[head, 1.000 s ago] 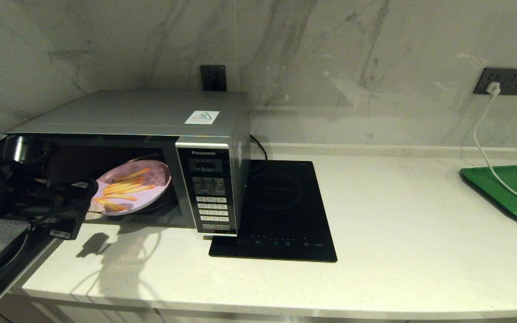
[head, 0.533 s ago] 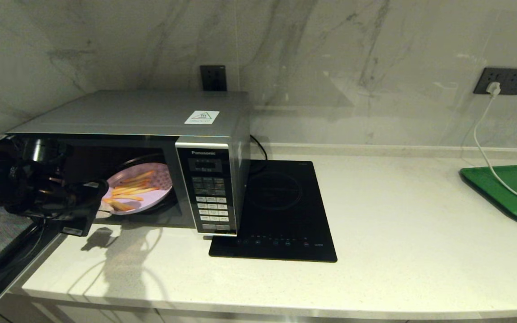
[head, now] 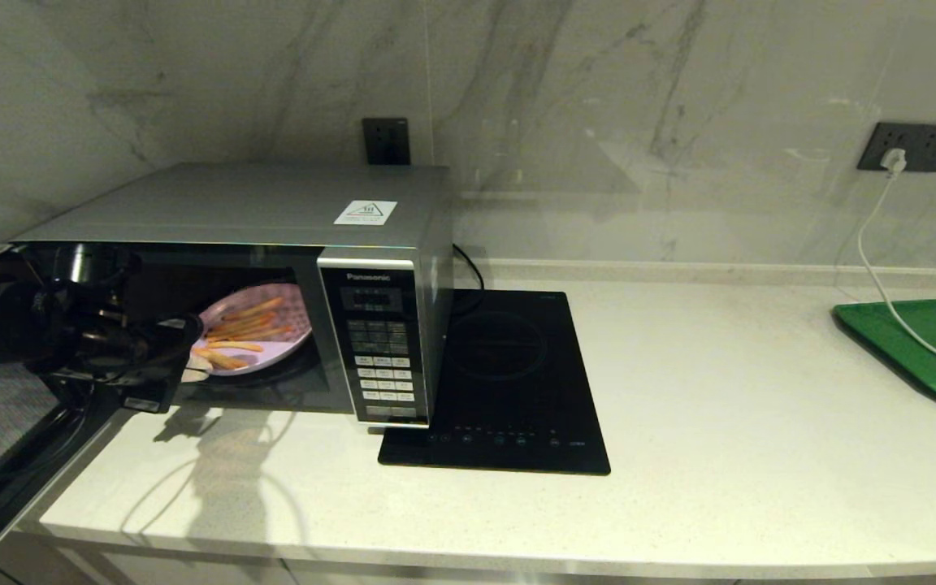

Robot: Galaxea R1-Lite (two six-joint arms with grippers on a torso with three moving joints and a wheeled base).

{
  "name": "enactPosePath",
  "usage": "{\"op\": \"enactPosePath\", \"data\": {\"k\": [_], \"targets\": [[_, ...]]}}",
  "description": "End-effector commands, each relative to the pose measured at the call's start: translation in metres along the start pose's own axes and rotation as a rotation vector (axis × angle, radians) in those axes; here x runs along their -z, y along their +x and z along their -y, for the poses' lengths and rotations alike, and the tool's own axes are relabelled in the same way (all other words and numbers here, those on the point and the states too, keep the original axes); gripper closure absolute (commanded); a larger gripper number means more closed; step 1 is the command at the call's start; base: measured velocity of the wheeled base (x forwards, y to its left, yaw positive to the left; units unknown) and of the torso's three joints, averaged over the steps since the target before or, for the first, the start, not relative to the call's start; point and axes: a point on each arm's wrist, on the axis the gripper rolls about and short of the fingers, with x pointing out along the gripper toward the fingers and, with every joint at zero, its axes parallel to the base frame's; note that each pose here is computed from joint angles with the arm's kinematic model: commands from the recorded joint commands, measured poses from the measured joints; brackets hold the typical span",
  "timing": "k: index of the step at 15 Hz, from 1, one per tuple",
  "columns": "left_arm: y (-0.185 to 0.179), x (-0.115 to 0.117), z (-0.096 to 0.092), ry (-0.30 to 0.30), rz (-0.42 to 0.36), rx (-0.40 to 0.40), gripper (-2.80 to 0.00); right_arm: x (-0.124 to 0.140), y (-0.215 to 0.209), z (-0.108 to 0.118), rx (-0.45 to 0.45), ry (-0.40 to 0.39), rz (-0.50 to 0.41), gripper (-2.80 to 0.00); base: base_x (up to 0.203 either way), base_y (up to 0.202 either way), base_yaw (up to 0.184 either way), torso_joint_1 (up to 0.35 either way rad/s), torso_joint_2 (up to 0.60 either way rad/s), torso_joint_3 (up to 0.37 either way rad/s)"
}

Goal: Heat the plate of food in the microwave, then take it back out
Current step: Put the plate in the microwave oven

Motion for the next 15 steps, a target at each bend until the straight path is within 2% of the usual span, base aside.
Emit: {"op": "enactPosePath", "data": {"k": [1, 15], "targets": [[0.008, -0.001, 0.000, -0.010, -0.002, -0.011, 0.00, 0.000, 0.000, 0.000, 0.000, 0.001, -0.001, 0.00, 0.000, 0.000, 0.000, 0.000, 0.00, 0.000], [0.004, -0.002, 0.011, 0.010, 0.007, 0.024, 0.00, 0.000, 0.000, 0.000, 0.000, 0.000, -0.001, 0.00, 0.000, 0.000, 0.000, 0.000, 0.00, 0.000]]}}
